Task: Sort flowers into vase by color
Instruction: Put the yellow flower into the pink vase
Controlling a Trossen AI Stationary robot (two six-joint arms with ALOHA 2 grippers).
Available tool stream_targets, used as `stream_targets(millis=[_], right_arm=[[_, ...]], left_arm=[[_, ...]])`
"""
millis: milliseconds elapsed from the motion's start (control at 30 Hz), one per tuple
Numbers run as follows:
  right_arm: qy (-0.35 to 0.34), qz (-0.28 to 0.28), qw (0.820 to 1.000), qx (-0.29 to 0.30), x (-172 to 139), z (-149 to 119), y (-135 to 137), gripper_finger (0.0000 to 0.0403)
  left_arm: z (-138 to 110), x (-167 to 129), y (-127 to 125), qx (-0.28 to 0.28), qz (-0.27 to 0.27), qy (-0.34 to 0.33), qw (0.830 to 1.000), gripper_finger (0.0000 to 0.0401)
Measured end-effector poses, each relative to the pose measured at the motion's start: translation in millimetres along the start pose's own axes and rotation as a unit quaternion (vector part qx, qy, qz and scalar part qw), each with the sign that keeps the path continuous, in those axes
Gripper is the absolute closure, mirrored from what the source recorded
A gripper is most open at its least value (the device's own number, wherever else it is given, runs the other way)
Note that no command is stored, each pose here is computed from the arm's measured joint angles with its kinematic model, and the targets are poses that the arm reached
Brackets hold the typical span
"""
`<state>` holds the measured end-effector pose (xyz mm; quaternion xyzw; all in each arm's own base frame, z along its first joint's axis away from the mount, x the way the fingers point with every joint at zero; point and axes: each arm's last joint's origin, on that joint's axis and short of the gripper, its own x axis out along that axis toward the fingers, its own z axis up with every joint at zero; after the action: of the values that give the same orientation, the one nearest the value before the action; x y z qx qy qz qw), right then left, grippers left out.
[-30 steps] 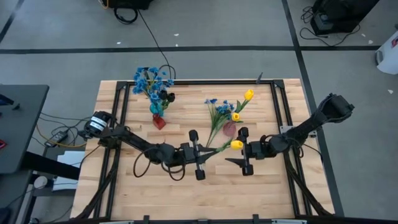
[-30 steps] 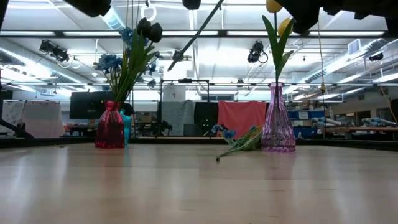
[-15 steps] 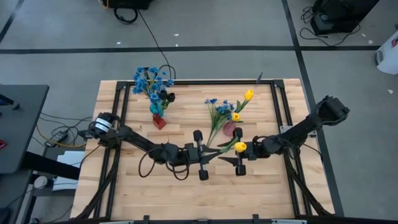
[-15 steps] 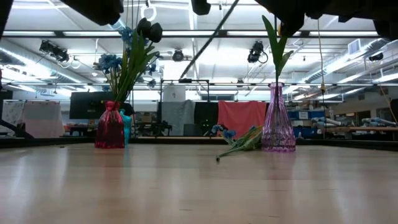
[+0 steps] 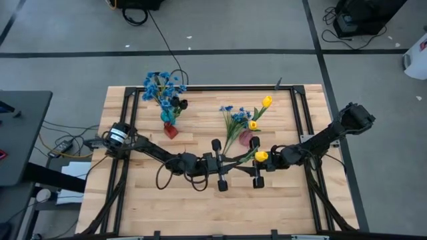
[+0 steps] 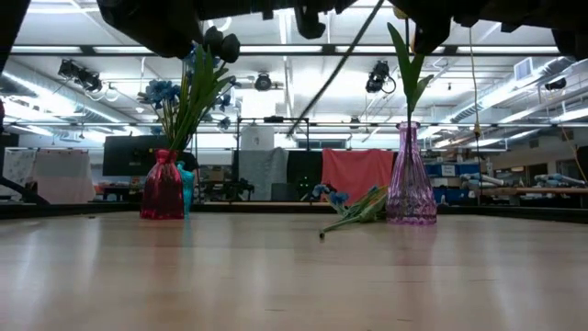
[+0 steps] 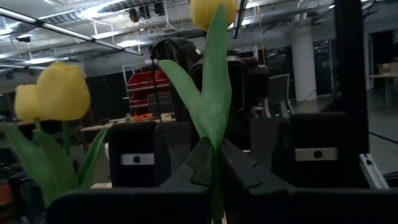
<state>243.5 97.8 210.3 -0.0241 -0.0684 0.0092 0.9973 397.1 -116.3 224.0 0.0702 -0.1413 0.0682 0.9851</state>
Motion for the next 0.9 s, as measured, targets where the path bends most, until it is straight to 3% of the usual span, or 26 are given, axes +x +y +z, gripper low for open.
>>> stream_targets(millis=[200,333,467,767,900], right_arm=[[0.003,0.004,1.000,-0.002,-0.4,-0.4,0.1,0.0273],[0.000,0.010,1.000,0.000,0.0,0.5,0.2,0.0271],[0.000,0.026,1.000,-0.005,-1.4,2.2,2.3,0.0246],[0.008,0.032,0.999,-0.013,-2.9,1.0,5.0,0.0143],[0.016,0.029,0.999,-0.017,-3.0,-0.8,5.0,0.0132]], left_arm=[[1.6,1.5,-0.1,0.004,0.000,-0.006,1.000,0.0387],[3.6,1.1,-0.2,0.003,0.005,-0.015,1.000,0.0387],[3.4,1.0,0.0,0.004,0.014,-0.009,1.000,0.0387],[6.7,1.3,1.0,0.000,0.019,-0.017,1.000,0.0386],[7.8,1.2,1.0,-0.002,0.019,-0.020,1.000,0.0386]])
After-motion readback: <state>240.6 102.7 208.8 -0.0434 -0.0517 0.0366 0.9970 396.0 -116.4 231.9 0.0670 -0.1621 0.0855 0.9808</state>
